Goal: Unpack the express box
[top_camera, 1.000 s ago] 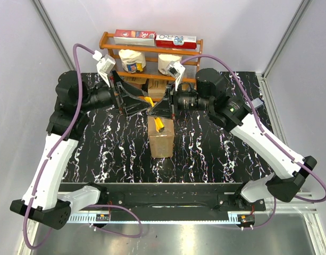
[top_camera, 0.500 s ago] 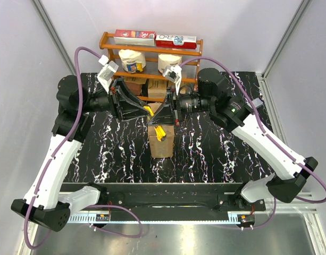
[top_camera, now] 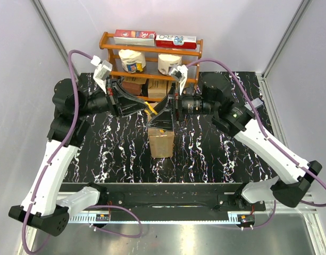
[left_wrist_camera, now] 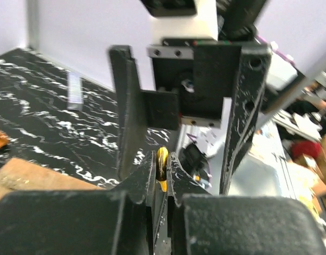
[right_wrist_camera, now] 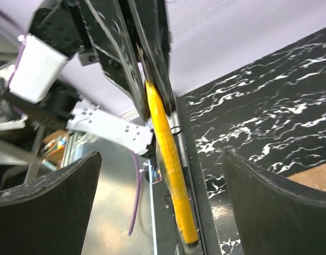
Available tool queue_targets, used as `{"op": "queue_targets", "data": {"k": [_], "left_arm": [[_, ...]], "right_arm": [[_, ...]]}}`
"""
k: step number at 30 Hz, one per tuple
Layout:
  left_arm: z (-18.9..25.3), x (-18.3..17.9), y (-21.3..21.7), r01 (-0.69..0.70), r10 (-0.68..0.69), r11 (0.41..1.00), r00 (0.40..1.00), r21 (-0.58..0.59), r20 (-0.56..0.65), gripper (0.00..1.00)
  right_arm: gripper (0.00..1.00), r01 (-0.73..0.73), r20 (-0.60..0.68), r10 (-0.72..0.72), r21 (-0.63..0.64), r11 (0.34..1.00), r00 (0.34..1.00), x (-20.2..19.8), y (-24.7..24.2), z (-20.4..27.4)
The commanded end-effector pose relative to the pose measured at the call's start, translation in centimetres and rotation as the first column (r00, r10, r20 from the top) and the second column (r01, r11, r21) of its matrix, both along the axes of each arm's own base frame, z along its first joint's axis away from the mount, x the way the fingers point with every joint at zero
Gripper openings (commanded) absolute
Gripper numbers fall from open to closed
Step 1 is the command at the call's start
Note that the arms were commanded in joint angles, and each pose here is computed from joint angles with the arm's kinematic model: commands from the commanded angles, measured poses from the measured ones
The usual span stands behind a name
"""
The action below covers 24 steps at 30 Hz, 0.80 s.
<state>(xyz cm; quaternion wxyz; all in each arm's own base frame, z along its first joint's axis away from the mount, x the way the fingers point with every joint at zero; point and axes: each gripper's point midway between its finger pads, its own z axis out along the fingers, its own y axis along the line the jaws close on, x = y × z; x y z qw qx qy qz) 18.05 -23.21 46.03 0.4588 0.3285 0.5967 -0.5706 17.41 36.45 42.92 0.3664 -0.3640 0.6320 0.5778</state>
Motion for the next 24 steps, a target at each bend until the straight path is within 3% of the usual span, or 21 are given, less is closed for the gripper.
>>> {"op": "queue_targets", "data": {"k": [1,6,11,18,24], "left_arm": [[3.1,2.8,2.1,-0.304,0.307,0.951,0.951,-0.062,0.033,0.0],[5.0,3.9,4.3,-0.478,0.478,0.859,0.877,-0.186,-0.048,0.0],[5.6,4.7,5.6,-0.561,0.547,0.786,0.827,-0.26,-0.13,0.0],[6.8,5.5,5.9,-0.573,0.534,0.737,0.819,-0.357,-0.211,0.0],[7.3,5.9,5.7,-0.563,0.51,0.729,0.826,-0.389,-0.241,0.0]], "right_arm": [[1.0,0.188,0.022,-0.195,0.176,0.966,0.981,2.1,-0.9,3.0],[1.0,0.247,-0.051,-0.244,0.325,0.913,0.969,3.1,-1.0,4.6],[1.0,0.26,-0.055,-0.26,0.403,0.877,0.964,3.5,-1.1,6.1],[1.0,0.274,-0.086,-0.265,0.464,0.843,0.96,4.4,-0.7,8.2],[0.98,0.313,-0.149,-0.275,0.476,0.822,0.95,5.7,-0.1,9.2]]}}
